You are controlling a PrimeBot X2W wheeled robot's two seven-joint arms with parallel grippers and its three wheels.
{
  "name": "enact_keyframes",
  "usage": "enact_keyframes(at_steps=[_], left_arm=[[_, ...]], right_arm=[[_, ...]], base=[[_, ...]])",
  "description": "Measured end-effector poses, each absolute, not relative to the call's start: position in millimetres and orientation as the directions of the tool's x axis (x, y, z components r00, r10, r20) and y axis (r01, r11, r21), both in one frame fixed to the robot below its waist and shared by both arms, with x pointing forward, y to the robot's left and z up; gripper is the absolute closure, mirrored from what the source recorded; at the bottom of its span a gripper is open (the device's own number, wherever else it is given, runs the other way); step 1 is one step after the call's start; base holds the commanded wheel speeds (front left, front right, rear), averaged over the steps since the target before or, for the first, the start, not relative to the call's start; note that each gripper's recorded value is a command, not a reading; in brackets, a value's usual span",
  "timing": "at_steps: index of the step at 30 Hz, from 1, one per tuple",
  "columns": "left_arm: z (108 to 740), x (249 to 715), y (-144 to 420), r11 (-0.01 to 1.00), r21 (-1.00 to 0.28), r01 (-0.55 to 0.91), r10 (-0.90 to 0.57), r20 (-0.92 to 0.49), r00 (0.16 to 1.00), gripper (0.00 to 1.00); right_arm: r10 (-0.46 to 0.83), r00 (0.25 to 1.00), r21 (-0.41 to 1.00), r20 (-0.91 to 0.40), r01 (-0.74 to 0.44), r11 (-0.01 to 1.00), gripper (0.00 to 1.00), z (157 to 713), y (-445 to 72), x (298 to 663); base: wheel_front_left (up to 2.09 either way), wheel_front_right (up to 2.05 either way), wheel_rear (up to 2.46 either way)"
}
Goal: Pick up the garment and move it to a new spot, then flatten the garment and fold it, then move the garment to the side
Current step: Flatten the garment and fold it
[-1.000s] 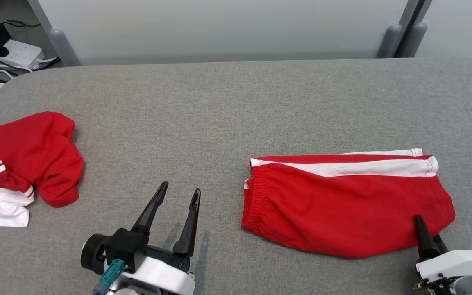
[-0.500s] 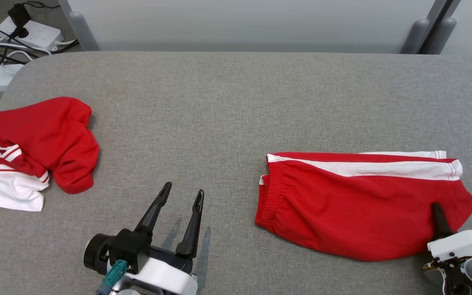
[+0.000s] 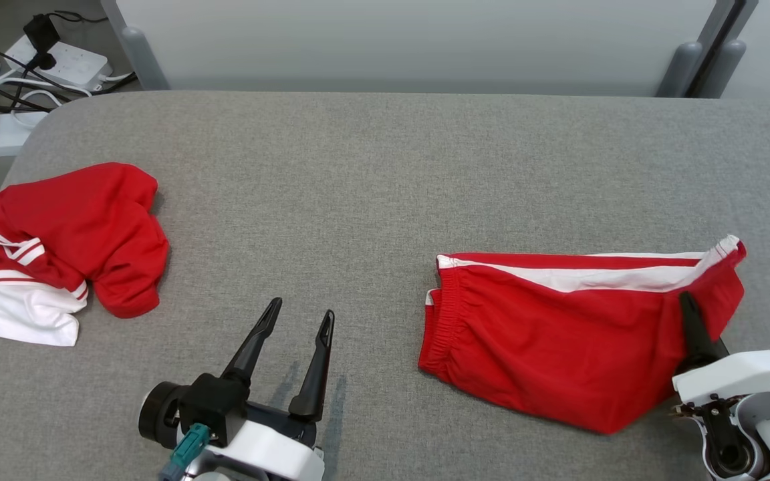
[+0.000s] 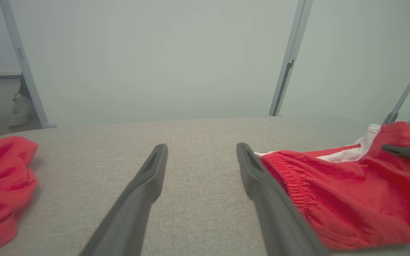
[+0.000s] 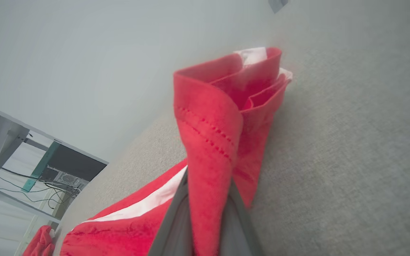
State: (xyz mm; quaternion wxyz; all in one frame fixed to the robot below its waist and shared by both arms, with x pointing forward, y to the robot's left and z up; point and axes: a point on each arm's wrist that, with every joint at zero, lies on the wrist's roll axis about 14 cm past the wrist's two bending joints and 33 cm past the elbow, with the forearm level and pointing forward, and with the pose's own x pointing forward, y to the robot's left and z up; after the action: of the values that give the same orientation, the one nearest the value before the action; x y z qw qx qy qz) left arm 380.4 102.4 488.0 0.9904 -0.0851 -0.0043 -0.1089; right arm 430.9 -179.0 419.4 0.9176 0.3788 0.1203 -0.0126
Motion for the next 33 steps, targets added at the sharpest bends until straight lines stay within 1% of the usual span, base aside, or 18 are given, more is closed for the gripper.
enact_keyframes(at_steps=[7, 15, 21, 27, 28, 29, 33], left_arm=[[492.1, 375.2, 107.0, 0.962, -0.187, 0.198, -0.195, 0.036, 0.980, 0.00], [493.9, 367.9, 122.6, 0.971, -0.190, 0.145, -0.141, 0.037, 0.989, 0.00], [496.0, 362.1, 131.5, 0.974, -0.195, 0.116, -0.110, 0.040, 0.993, 0.00], [497.7, 359.0, 136.6, 0.976, -0.192, 0.099, -0.092, 0.044, 0.995, 0.00], [497.9, 358.7, 136.8, 0.976, -0.192, 0.098, -0.091, 0.044, 0.995, 0.00], [498.3, 358.3, 137.2, 0.977, -0.191, 0.097, -0.090, 0.045, 0.995, 0.00], [498.3, 358.1, 136.4, 0.977, -0.192, 0.098, -0.090, 0.046, 0.995, 0.00]], right_arm=[[0.189, 0.969, 0.677, -0.161, -0.030, 0.735, 1.00, 441.4, -141.1, 437.3], [0.384, 0.912, 0.674, -0.142, -0.195, 0.712, 1.00, 453.7, -73.8, 435.1], [0.492, 0.856, 0.672, -0.159, -0.272, 0.689, 1.00, 453.4, -34.4, 425.8], [0.551, 0.809, 0.652, -0.205, -0.308, 0.693, 1.00, 446.4, -16.0, 416.6], [0.558, 0.802, 0.655, -0.214, -0.306, 0.691, 0.36, 444.6, -14.3, 414.4], [0.575, 0.782, 0.660, -0.241, -0.302, 0.688, 0.00, 438.6, -10.4, 406.7], [0.591, 0.768, 0.669, -0.245, -0.307, 0.677, 0.00, 439.3, -6.0, 399.2]], base=[[0.00, 0.00, 0.00], [0.00, 0.00, 0.00], [0.00, 0.00, 0.00], [0.00, 0.00, 0.00], [0.00, 0.00, 0.00], [0.00, 0.00, 0.00], [0.00, 0.00, 0.00]])
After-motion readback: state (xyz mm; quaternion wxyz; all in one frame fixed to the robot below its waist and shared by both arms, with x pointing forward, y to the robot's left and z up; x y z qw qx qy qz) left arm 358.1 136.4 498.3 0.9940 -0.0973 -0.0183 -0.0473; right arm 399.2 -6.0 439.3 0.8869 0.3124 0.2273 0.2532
